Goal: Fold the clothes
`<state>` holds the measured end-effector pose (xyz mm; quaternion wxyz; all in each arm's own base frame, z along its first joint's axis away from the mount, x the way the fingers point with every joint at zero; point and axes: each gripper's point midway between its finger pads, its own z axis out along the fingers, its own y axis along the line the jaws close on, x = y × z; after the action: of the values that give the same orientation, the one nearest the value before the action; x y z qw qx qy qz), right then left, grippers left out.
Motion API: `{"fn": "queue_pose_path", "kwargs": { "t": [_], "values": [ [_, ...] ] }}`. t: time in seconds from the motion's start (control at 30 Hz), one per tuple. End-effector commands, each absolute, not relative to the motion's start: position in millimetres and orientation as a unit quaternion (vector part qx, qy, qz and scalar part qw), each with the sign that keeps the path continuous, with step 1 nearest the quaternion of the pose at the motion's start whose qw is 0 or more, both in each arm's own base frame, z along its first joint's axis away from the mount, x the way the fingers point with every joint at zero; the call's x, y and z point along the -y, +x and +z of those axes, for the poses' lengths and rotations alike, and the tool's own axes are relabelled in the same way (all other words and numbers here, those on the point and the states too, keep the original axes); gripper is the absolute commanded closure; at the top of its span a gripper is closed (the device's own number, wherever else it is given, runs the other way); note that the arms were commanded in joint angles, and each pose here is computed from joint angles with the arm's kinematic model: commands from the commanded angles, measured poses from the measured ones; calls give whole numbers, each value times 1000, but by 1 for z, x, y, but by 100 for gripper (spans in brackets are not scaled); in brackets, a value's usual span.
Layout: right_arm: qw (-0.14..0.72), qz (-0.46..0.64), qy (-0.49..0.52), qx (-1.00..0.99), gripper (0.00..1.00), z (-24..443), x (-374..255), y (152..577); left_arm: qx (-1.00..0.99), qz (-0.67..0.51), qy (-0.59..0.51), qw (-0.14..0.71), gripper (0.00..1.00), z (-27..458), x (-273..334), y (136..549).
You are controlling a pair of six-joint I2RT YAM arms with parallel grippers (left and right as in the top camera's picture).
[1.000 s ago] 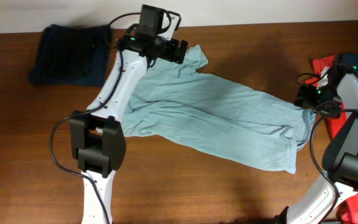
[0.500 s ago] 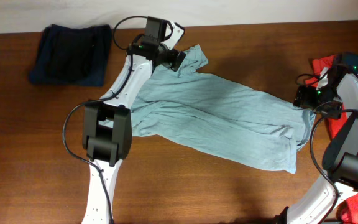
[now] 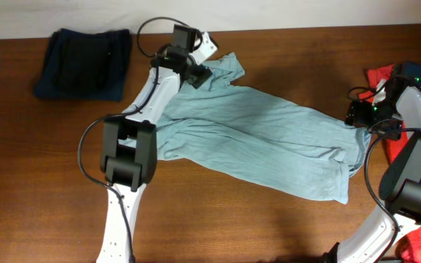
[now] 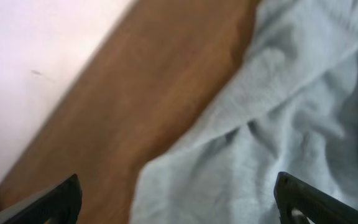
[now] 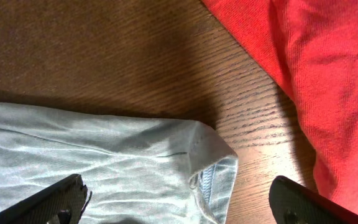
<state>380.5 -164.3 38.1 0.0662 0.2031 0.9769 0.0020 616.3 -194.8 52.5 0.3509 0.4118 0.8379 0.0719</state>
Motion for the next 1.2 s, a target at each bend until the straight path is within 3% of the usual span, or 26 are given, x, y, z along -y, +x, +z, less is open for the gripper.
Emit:
{"fn": "queue_pose_path", "kwargs": {
  "t": [0.0, 0.7, 0.83, 1.0, 1.07, 1.1, 1.17],
  "values": [
    [63, 7, 201, -977, 1, 35, 162, 381, -818, 94, 449, 346, 5, 44, 189, 621],
    [63, 7, 201, -977, 2, 35, 162, 381, -798, 71, 471, 370, 11, 16, 213, 628],
    [63, 7, 201, -977, 2, 35, 162, 381, -792, 50, 479, 375, 27, 16, 221, 625],
    [63, 7, 201, -977, 1, 35, 162, 381, -792, 49, 480, 375, 29, 16, 223, 625],
    [63, 7, 201, -977, 2, 35, 162, 381, -792, 50, 480, 375, 41, 16, 223, 625],
    [63, 7, 201, -977, 1, 35, 162, 381, -792, 50, 480, 375, 60, 16, 223, 625],
    [63, 7, 201, -977, 2, 35, 162, 381, -792, 50, 480, 375, 71, 17, 223, 625]
  ]
}}
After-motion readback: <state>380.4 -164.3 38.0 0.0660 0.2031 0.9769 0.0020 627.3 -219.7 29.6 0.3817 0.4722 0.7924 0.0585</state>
